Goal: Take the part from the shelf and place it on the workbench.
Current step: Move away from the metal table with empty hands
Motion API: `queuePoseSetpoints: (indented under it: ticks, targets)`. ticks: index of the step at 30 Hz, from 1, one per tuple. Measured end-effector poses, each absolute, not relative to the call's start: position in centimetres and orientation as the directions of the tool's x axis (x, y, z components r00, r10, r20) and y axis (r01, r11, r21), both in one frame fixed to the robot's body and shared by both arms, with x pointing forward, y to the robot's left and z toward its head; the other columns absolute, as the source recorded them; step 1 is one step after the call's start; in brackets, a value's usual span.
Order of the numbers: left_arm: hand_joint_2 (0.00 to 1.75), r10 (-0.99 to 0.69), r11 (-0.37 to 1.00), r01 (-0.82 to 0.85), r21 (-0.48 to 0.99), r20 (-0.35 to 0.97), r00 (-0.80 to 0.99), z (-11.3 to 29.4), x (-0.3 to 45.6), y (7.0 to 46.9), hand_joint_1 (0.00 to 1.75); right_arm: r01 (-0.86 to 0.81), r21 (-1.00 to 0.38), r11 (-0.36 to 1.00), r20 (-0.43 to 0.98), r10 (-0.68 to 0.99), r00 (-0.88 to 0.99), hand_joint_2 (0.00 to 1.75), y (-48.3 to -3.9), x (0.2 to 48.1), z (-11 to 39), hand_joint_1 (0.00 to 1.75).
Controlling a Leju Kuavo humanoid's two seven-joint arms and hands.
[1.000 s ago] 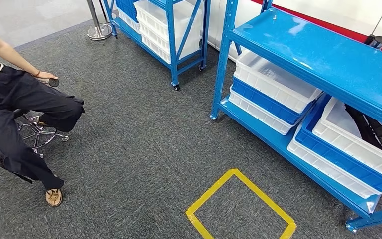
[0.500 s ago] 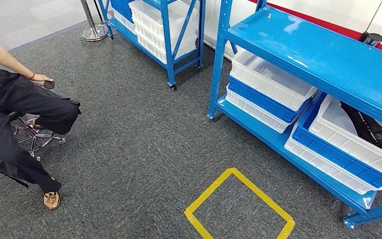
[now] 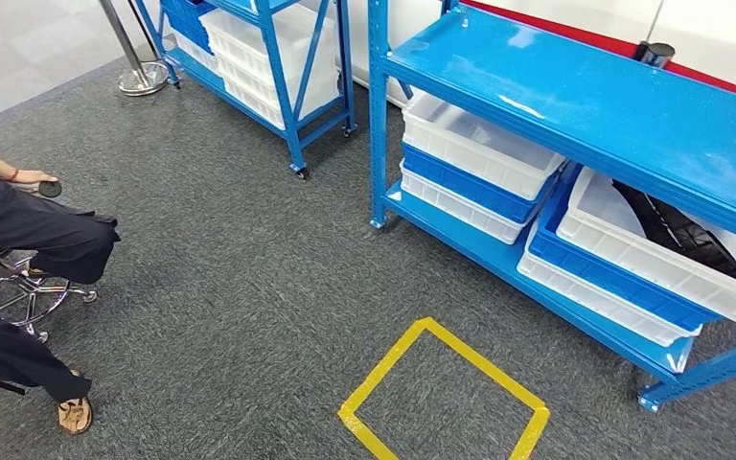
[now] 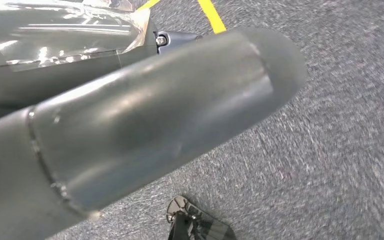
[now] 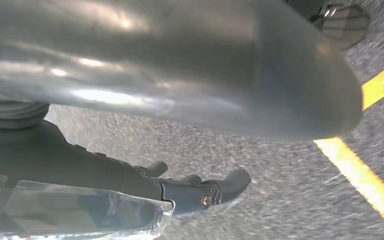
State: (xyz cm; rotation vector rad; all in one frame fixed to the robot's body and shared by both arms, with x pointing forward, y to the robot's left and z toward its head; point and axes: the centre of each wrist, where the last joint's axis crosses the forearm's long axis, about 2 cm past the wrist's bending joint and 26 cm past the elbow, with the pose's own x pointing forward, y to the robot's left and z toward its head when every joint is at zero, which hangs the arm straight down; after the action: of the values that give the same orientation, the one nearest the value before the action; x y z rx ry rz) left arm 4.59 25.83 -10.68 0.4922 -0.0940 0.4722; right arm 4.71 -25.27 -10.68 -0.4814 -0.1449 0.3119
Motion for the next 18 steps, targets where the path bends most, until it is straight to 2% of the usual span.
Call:
queuePoseSetpoints:
  ticks: [18]
  targets:
    - [0.0,0.394,0.786,-0.433,0.442,0.182,0.901,-10.76,3.98,25.95,0.0,-0.254,-0.458,0.852,0.039,0.304,0.952,0.0,-24.99,4.15,-10.74,0.0]
